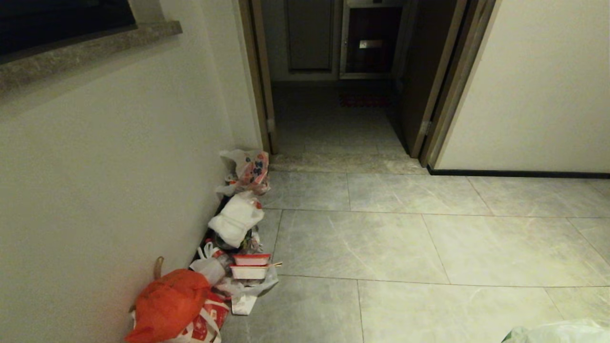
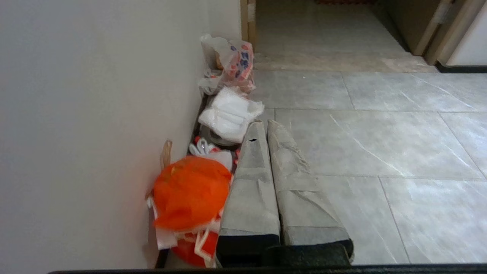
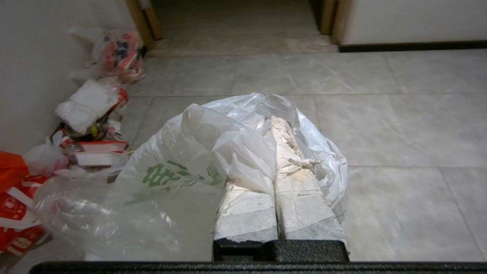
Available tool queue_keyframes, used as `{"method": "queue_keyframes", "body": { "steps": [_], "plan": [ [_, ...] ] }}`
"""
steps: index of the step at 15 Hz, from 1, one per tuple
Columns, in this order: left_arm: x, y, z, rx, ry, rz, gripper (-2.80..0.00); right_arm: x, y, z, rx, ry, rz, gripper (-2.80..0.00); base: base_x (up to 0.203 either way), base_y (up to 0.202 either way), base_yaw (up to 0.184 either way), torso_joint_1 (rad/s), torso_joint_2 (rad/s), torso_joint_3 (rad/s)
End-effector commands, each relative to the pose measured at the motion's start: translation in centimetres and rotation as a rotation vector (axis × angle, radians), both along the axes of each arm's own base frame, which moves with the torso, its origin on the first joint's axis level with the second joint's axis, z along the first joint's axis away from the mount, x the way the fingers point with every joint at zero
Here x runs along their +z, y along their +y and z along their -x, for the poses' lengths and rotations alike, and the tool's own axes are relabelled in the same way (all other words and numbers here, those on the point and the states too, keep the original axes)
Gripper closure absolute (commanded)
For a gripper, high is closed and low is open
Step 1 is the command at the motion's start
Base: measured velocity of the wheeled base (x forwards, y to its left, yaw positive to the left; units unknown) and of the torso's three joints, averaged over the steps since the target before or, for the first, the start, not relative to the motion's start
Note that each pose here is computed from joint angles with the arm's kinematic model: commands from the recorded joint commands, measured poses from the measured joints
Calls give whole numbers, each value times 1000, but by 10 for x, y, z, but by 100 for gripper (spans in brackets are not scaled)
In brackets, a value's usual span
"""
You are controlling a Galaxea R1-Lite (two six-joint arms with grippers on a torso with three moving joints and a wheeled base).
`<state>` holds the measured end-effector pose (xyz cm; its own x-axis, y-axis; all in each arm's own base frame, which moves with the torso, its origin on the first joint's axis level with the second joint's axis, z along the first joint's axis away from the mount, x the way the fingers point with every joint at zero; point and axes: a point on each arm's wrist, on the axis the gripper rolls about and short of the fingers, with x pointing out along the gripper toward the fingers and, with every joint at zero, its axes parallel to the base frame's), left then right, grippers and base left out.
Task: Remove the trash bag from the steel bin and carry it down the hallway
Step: Put the trash bag at the door
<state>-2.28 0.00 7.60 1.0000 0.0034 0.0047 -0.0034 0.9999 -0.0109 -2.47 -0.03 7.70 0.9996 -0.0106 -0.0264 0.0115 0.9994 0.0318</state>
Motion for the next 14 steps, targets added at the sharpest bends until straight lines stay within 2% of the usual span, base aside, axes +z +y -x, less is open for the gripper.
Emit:
{"method": "queue_keyframes", "body": {
  "steps": [1,14],
  "plan": [
    [0,0,0,1,3,1,0,0,0,0,1,1,0,0,197,0,-4,2,2,6],
    [0,0,0,1,3,1,0,0,0,0,1,1,0,0,196,0,1,2,2,2]
  ]
}}
